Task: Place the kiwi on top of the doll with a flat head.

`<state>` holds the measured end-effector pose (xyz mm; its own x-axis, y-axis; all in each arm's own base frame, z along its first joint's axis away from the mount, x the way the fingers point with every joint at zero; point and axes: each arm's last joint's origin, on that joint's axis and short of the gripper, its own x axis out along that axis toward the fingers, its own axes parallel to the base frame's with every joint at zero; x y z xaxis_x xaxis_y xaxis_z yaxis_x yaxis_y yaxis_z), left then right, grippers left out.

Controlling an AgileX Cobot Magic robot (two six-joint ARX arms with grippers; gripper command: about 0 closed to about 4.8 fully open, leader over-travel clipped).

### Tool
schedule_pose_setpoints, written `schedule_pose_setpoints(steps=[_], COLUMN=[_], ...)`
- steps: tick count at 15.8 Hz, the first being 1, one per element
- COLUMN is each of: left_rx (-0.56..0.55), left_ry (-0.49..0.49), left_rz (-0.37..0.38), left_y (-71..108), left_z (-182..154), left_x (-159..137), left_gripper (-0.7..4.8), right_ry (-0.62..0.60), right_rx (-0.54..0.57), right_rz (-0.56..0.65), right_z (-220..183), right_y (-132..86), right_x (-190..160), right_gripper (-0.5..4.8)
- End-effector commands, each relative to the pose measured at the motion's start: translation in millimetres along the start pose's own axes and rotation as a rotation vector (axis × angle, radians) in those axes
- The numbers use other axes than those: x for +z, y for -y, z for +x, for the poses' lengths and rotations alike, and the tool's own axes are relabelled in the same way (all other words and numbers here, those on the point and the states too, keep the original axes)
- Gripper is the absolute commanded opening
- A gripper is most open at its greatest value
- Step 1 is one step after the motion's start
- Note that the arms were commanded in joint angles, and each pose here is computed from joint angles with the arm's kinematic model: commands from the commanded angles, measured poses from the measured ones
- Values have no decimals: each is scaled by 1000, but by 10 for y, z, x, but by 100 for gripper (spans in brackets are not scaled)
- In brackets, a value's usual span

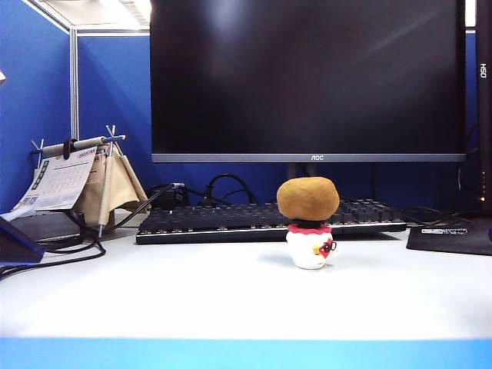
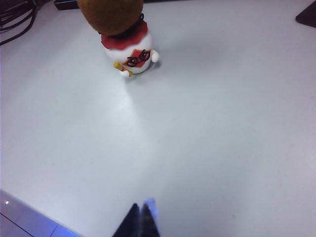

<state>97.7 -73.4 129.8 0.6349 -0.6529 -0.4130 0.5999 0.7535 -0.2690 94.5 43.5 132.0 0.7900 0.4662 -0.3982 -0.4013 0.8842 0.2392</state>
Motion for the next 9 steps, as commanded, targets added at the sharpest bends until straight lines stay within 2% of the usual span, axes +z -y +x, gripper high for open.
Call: schedule_pose_setpoints(steps=[1, 9], left_rx=[-5, -3], left_ry=[9, 25], left_rz=[2, 5], left_y=[3, 5], left_z=[0, 0], left_x=[11, 27], left_gripper=[-5, -5], right_ry=[-1, -1], right_rx=[1, 1], right_rz=[0, 0], right_z=[4, 4], right_y=[2, 2], right_x=[-10, -10], right_gripper=[0, 0])
